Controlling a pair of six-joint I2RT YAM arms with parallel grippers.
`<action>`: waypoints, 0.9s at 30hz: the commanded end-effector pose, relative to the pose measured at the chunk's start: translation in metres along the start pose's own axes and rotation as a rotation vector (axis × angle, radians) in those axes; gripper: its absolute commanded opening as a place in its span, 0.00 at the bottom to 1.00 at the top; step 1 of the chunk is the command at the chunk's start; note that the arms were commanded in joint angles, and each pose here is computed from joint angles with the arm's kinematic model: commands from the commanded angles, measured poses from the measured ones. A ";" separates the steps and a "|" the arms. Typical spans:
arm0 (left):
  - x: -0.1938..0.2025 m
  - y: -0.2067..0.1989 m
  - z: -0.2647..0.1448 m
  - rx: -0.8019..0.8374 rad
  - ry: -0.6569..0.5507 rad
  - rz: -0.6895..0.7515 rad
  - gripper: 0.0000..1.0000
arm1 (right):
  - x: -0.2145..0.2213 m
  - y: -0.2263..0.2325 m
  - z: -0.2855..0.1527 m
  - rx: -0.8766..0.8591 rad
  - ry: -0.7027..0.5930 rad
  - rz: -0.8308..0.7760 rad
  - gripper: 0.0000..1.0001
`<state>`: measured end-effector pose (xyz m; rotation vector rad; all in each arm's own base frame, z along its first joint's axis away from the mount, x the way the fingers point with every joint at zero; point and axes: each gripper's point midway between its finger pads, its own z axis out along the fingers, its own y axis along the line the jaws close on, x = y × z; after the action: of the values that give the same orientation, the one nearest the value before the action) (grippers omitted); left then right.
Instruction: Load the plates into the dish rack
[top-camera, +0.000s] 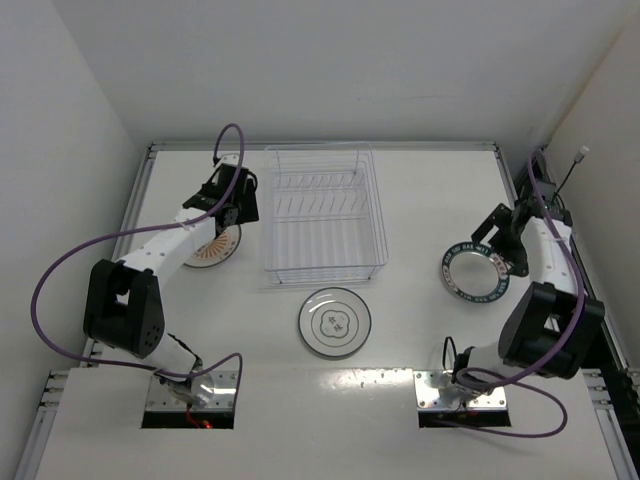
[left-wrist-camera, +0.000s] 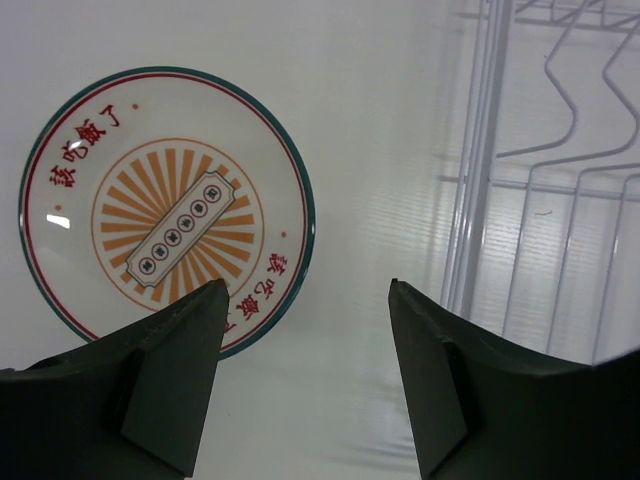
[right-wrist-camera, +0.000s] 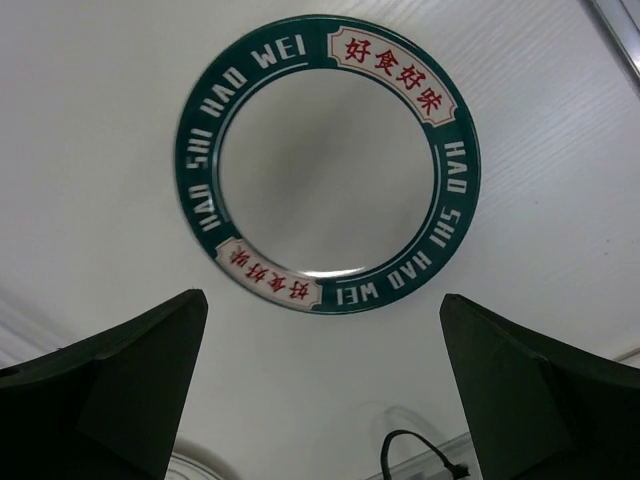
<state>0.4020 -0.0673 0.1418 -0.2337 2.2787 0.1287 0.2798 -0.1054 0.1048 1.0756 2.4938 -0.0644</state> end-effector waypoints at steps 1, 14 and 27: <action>-0.016 -0.019 -0.016 0.100 -0.046 -0.038 0.63 | -0.009 -0.013 0.005 0.079 0.003 -0.053 1.00; -0.010 -0.036 -0.017 0.190 -0.012 -0.053 0.63 | 0.014 -0.092 0.038 0.061 0.158 0.336 1.00; -0.007 -0.036 -0.014 0.185 -0.005 -0.050 0.63 | 0.042 -0.062 0.090 -0.238 0.363 0.386 1.00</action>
<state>0.3994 -0.0981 0.1411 -0.1888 2.3135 -0.0736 0.2239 -0.1376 -0.0048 1.6684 2.4903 0.4871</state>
